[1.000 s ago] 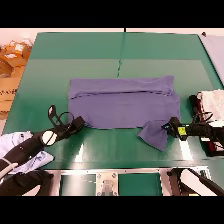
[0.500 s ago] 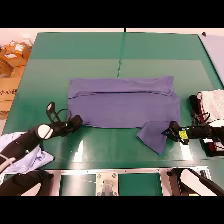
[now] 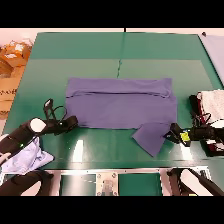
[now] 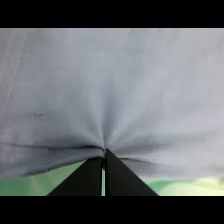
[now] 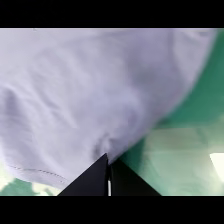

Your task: Fold the shirts.

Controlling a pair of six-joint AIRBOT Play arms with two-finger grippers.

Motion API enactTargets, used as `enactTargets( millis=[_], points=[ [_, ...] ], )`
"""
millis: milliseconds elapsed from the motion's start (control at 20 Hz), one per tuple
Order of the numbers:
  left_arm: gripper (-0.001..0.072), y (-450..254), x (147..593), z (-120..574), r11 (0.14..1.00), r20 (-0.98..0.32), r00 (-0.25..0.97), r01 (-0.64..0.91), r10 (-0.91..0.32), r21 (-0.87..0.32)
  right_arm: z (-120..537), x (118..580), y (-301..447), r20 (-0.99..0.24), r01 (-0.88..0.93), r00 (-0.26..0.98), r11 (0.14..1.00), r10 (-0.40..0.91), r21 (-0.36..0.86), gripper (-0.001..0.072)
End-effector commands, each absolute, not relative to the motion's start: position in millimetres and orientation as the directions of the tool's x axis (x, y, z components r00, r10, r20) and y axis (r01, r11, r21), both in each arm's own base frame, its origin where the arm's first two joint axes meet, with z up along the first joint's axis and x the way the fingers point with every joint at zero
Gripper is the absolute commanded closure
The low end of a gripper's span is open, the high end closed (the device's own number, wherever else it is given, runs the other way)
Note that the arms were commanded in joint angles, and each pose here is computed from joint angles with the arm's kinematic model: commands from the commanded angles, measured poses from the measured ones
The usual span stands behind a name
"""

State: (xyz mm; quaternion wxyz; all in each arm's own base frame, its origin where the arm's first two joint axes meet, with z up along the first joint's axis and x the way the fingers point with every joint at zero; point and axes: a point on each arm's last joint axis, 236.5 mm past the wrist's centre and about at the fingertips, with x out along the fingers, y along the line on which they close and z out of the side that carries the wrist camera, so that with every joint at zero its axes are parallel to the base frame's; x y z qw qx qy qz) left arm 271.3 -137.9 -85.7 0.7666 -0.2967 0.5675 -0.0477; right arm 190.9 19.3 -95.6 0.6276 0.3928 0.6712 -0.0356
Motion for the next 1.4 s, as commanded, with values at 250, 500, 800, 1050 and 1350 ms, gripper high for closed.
enactTargets(
  millis=[250,500,800,1050,1350],
  points=[
    [0.0686,-112.2,245.4,-37.9,0.960,-0.955,0.108,-0.004,-0.276,-0.278,-36.4,170.9,-16.5,-0.948,0.563,0.035,0.777,0.317,0.281,0.0694],
    [0.0687,-116.6,278.9,-2.1,0.958,-0.933,0.217,0.074,-0.288,-0.278,31.6,234.0,2.5,-0.867,0.449,0.297,0.743,0.399,0.496,0.0695],
    [0.0687,-127.9,350.3,-0.1,0.957,-0.910,0.298,0.099,-0.289,-0.271,41.9,327.6,26.1,-0.761,0.365,0.418,0.675,0.497,0.641,0.0694],
    [0.0687,-125.5,427.8,-10.0,0.977,-0.920,0.327,0.071,-0.215,-0.203,3.1,407.9,12.8,-0.769,0.402,0.402,0.658,0.498,0.637,0.0694],
    [0.0686,-114.7,478.8,-49.1,0.981,-0.934,0.312,-0.023,-0.174,-0.190,-42.9,477.4,-10.5,-0.777,0.414,0.373,0.658,0.507,0.629,0.0694]
  ],
)
